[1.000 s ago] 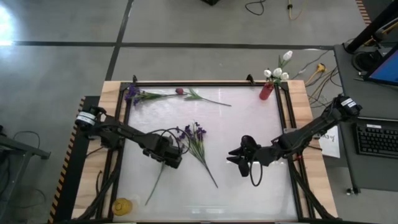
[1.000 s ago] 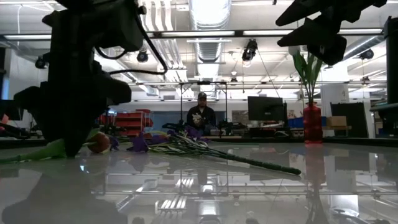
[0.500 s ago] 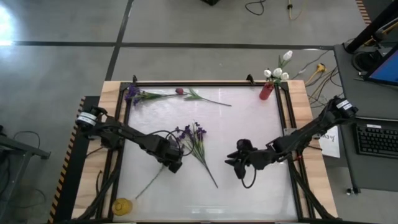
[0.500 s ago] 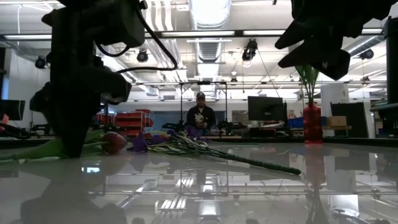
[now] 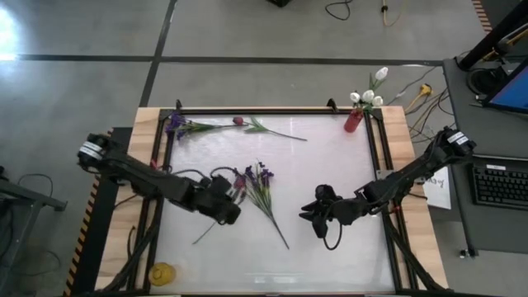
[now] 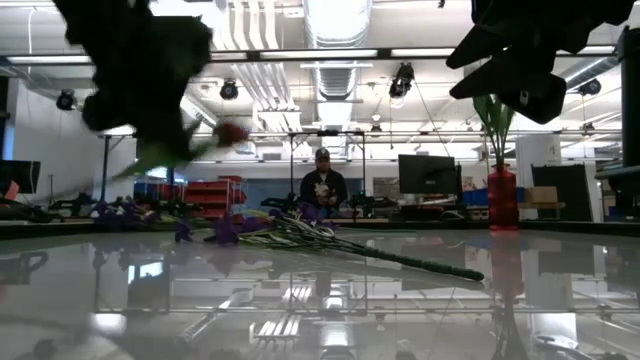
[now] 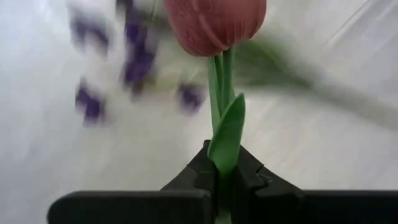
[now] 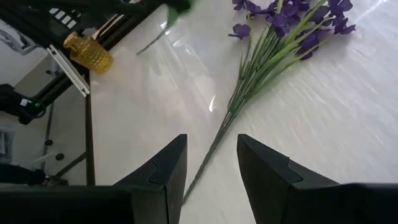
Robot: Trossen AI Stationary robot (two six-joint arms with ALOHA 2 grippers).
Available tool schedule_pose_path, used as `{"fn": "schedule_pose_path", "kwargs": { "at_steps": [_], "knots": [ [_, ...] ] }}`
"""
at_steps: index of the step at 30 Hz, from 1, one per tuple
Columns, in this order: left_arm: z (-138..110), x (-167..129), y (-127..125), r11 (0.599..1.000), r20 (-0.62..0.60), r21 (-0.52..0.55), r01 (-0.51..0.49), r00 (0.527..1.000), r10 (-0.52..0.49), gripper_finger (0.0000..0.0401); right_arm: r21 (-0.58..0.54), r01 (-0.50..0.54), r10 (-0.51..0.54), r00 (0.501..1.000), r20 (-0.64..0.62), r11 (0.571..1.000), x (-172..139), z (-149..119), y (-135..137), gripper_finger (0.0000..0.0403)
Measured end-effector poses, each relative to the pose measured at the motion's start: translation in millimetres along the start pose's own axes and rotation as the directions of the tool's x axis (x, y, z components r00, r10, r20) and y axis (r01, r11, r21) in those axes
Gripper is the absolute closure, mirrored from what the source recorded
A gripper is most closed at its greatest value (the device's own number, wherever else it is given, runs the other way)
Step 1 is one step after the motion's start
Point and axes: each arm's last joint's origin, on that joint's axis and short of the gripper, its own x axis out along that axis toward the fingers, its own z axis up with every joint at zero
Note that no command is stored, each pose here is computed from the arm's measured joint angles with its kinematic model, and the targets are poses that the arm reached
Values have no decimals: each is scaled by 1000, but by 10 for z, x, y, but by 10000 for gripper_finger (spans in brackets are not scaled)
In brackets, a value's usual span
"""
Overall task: Sort flowers into vase by color
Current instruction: Put the middle red tulip into the yellow flower vase
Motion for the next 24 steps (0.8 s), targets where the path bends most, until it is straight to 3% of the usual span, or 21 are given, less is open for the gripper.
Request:
{"fn": "schedule_pose_path", "kwargs": {
  "at_steps": [6,10,15,17,21,24],
  "knots": [
    [24,-599,-45,970,177,117,215,956,-233,401,13,-6,6,1000,8,1000,-12,13,6,271],
    [45,-892,-74,901,212,264,345,890,-403,401,18,-10,10,1000,18,1000,-12,19,13,273],
    [97,-1075,-51,814,184,356,460,819,-543,401,25,-15,14,999,33,1000,-12,30,21,274],
    [104,-1117,-45,757,177,402,516,767,-617,401,31,-23,22,999,44,999,-13,39,31,275],
    [68,-1167,25,587,164,470,659,588,-792,401,40,-30,28,998,65,999,-14,52,44,275],
    [27,-1168,130,499,191,467,730,467,-863,401,50,-51,47,996,79,997,-18,64,66,277]
  ]
}}
